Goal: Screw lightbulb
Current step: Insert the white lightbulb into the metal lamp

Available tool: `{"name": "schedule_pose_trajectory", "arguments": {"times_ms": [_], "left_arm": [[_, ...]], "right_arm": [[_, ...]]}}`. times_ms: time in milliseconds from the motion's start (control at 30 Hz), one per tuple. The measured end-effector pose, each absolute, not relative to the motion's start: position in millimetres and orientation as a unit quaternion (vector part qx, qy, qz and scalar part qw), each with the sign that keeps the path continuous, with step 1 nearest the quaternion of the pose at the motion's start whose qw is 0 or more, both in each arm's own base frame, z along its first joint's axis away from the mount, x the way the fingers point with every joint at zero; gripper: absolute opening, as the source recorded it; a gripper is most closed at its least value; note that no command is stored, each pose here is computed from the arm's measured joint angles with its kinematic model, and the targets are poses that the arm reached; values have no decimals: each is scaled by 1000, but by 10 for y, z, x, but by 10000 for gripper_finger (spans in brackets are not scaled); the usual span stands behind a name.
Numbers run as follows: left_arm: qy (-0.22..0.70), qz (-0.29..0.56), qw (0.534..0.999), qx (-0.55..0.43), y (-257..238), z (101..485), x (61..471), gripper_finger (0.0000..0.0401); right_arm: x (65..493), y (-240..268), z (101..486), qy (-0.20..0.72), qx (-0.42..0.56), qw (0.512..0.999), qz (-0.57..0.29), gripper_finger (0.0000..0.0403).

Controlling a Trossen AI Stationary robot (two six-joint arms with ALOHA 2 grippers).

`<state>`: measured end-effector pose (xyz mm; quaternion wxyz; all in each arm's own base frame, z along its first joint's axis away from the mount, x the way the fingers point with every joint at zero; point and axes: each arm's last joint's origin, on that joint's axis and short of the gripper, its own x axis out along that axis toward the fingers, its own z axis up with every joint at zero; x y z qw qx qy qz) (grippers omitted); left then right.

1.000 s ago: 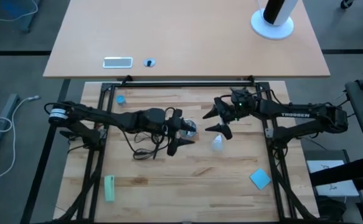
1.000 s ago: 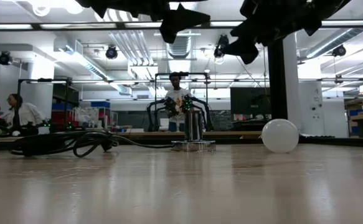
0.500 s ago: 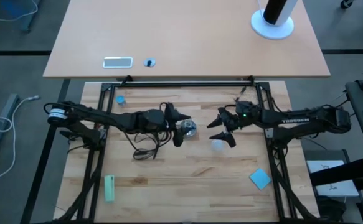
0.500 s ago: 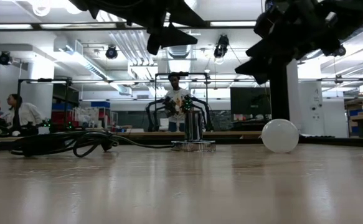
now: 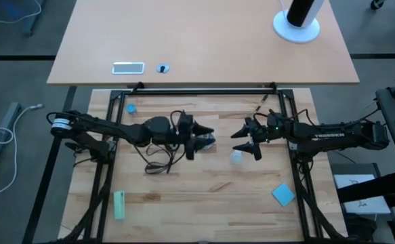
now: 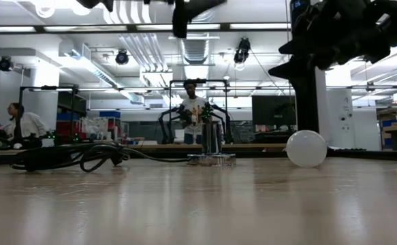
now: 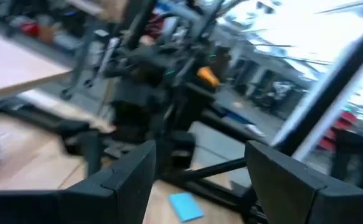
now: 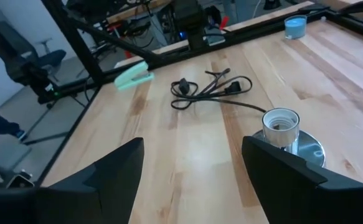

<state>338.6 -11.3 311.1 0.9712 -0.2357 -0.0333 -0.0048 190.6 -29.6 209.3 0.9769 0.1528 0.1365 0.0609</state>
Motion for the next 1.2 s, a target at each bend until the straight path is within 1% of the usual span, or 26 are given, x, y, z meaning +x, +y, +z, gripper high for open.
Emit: {"name": "schedule_pose_trajectory", "arguments": {"times_ms": [167,300,400,433,500,567,633,700,833,933,1000,1067,1133,1200], "left_arm": [[-41,-15,973,-227,-148,3129,3384,238],[-5,-1,973,-230,-168,3057,3386,238],[14,7,976,-215,-172,3015,3384,238],[23,23,976,-214,-166,2994,3382,238],[41,109,965,-234,-130,2920,3369,232],[75,187,960,-195,-124,2850,3317,215],[110,228,954,-163,-124,2788,3274,188],[155,222,952,-142,-138,2721,3237,154],[223,133,965,-44,-242,2623,3207,84],[247,116,962,-1,-267,2533,3171,49],[254,111,960,25,-251,2473,3114,39],[258,109,959,47,-238,2406,3050,40],[263,107,957,58,-225,2308,2995,49],[257,106,959,58,-221,2209,2958,62]], "right_arm": [[1918,-292,2115,134,153,977,60,270],[1923,-297,2105,136,155,977,52,272],[1923,-297,2105,136,153,978,51,269],[1923,-297,2105,136,153,978,51,267],[1922,-296,2102,137,153,977,51,264],[1920,-296,2097,139,154,977,51,262],[1915,-292,2081,148,154,976,50,261],[1908,-296,2056,160,149,975,39,261],[1902,-306,2016,211,124,969,14,260],[1933,-312,2049,260,111,959,16,257],[1955,-317,2069,294,106,950,18,256],[1985,-319,2079,324,99,941,21,256],[2016,-318,2070,349,82,933,30,255],[2064,-315,2085,355,70,931,38,252]]}}
